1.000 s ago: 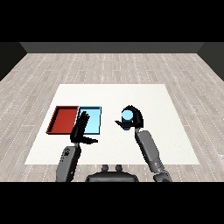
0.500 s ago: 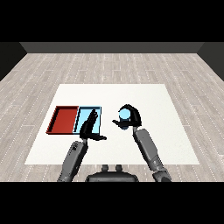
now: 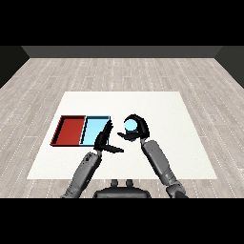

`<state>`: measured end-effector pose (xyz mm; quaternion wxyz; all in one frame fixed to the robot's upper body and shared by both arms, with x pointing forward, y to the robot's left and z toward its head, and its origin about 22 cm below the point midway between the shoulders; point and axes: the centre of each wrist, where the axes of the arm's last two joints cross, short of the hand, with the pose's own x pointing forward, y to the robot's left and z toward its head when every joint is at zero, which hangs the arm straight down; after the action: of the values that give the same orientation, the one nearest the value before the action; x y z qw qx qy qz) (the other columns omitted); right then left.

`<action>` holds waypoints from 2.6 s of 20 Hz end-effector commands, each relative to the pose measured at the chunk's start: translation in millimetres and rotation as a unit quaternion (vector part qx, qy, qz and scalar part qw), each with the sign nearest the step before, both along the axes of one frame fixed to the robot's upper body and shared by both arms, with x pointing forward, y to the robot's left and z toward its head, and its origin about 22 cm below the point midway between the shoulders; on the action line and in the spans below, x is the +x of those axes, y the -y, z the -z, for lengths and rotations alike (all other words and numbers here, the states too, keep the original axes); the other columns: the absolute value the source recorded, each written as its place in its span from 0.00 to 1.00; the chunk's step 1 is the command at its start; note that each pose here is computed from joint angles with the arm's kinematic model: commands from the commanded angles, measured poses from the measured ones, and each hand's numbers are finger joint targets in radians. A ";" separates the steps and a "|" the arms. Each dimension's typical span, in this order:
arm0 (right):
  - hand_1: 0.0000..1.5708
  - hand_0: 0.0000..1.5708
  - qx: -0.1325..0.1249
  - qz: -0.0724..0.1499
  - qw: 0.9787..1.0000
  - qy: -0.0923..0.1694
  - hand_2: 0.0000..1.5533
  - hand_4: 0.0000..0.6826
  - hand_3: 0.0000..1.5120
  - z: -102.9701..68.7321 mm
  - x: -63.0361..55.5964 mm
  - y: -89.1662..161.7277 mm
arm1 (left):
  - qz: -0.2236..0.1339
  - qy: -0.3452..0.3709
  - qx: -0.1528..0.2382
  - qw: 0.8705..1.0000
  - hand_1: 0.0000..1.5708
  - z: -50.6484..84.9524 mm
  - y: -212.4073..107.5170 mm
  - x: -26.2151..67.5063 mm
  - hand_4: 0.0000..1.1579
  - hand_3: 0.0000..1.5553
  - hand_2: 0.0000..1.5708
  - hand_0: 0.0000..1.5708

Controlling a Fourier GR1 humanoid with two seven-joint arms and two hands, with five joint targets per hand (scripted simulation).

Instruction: Pick the blue can and put it in the blue box

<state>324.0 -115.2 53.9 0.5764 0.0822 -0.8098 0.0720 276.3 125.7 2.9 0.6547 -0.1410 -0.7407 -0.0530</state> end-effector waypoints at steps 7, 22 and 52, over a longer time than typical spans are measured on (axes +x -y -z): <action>0.91 0.91 -0.004 -0.021 1.000 0.002 0.94 0.90 0.94 -21.9 -18.8 -8.5 | 0.004 -0.014 0.000 1.000 0.00 3.5 24.2 7.6 0.00 0.00 0.00 0.00; 0.94 0.94 0.003 -0.049 0.999 0.016 0.95 0.90 0.94 14.9 -7.9 -25.9 | 0.029 -0.015 0.000 0.999 0.00 15.2 36.6 1.8 0.00 0.00 0.00 0.00; 0.94 0.94 0.018 -0.085 0.996 0.009 0.94 0.84 0.93 4.9 -22.0 -57.7 | -0.042 -0.013 0.086 0.995 0.71 -19.4 78.2 31.9 0.60 0.54 0.70 0.71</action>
<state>306.6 -66.5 56.2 0.5573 0.1343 -0.8115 0.1132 304.5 78.4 -0.9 0.6666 -0.0532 -0.7353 -0.1103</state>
